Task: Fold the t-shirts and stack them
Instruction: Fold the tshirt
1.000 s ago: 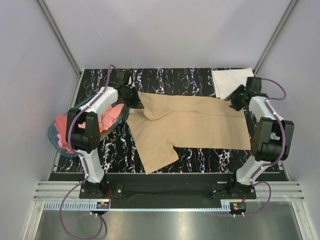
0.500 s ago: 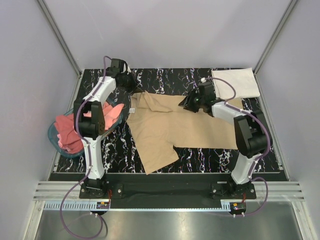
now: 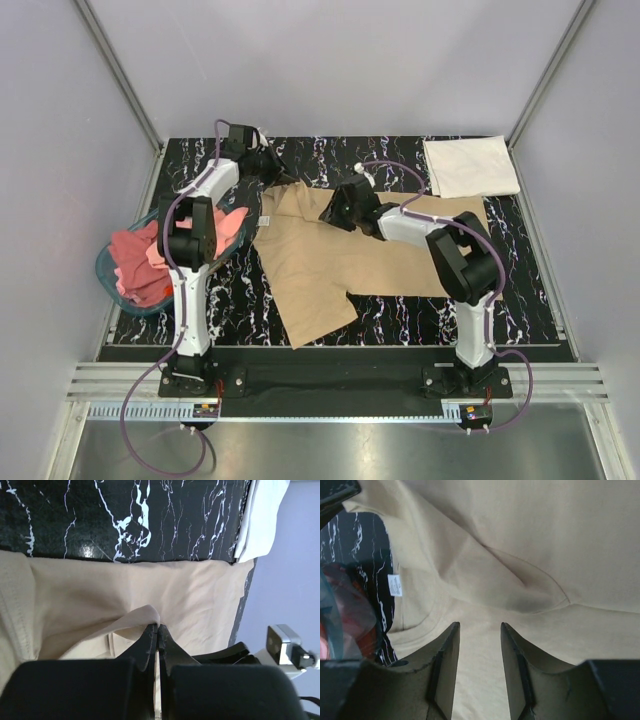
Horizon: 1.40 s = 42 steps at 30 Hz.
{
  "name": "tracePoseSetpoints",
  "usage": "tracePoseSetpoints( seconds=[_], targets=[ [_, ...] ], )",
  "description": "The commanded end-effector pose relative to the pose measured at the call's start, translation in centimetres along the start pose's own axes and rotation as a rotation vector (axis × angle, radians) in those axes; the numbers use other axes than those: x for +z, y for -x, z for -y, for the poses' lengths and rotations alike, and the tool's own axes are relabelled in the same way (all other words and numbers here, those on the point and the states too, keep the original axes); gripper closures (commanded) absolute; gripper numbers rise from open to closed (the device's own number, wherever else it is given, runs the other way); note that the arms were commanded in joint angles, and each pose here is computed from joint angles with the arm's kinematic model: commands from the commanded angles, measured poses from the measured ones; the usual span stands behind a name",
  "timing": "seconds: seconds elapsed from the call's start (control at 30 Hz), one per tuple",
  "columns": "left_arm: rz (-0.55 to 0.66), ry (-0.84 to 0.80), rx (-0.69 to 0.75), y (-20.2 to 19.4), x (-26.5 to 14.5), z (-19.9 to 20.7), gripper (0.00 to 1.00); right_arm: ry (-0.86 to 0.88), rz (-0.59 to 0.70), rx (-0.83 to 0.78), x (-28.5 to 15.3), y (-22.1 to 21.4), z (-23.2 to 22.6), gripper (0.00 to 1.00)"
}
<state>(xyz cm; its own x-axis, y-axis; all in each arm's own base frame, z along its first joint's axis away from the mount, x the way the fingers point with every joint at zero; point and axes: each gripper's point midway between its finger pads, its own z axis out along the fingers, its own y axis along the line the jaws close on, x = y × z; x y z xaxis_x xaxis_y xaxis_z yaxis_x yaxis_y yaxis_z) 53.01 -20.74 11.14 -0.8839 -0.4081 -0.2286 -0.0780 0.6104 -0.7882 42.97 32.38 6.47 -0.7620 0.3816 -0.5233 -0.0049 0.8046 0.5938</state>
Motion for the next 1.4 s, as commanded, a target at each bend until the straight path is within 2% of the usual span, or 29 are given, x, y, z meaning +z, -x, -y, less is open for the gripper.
tracePoseSetpoints(
  seconds=[0.0, 0.3, 0.5, 0.53, 0.63, 0.67, 0.73, 0.97, 1.13, 1.2, 1.23, 1.37],
  targets=[
    [0.027, -0.098, 0.029, 1.4, -0.2, 2.1, 1.00, -0.015, 0.116, 0.050, 1.4, 2.0, -1.3, 0.54],
    [0.039, -0.099, 0.028, 1.7, 0.1, 1.7, 1.00, -0.049, 0.123, 0.090, 3.5, 1.0, -1.3, 0.50],
    [0.035, -0.099, 0.021, 1.6, 0.2, 1.4, 1.00, -0.091, 0.158, 0.089, 4.1, 1.6, -1.0, 0.56],
    [0.035, -0.100, 0.024, 1.6, 0.2, 1.4, 1.00, -0.105, 0.162, 0.084, 4.1, 1.7, -0.8, 0.59],
    [0.041, -0.101, 0.029, 1.7, -0.1, 1.6, 1.00, -0.112, 0.167, 0.061, 4.0, 2.0, -0.8, 0.80],
    [0.039, -0.099, 0.028, 1.6, -0.1, 1.6, 1.00, -0.109, 0.167, 0.052, 3.9, 2.2, -1.0, 0.93],
    [0.040, -0.101, 0.033, 1.4, -0.6, 1.7, 1.00, -0.110, 0.161, 0.017, 3.3, 2.4, -1.2, 1.00],
    [0.091, -0.025, 0.052, 0.3, -3.0, 1.2, 1.00, -0.090, 0.190, -0.079, -0.8, 4.0, -1.7, 1.00],
    [0.116, -0.027, 0.064, 1.1, -3.3, 1.8, 1.00, -0.023, 0.130, -0.110, -0.7, 3.1, -2.9, 1.00],
    [0.129, -0.036, 0.078, 2.1, -2.7, 2.1, 1.00, -0.011, 0.098, -0.081, 0.1, 2.2, -3.0, 0.92],
    [0.137, -0.039, 0.074, 2.6, -2.6, 2.1, 1.00, -0.007, 0.093, -0.073, 0.4, 2.0, -3.1, 0.79],
    [0.130, -0.110, 0.078, 3.8, -1.0, 2.5, 1.00, -0.022, 0.089, -0.081, 1.7, 1.2, -2.8, 0.67]
  ],
)
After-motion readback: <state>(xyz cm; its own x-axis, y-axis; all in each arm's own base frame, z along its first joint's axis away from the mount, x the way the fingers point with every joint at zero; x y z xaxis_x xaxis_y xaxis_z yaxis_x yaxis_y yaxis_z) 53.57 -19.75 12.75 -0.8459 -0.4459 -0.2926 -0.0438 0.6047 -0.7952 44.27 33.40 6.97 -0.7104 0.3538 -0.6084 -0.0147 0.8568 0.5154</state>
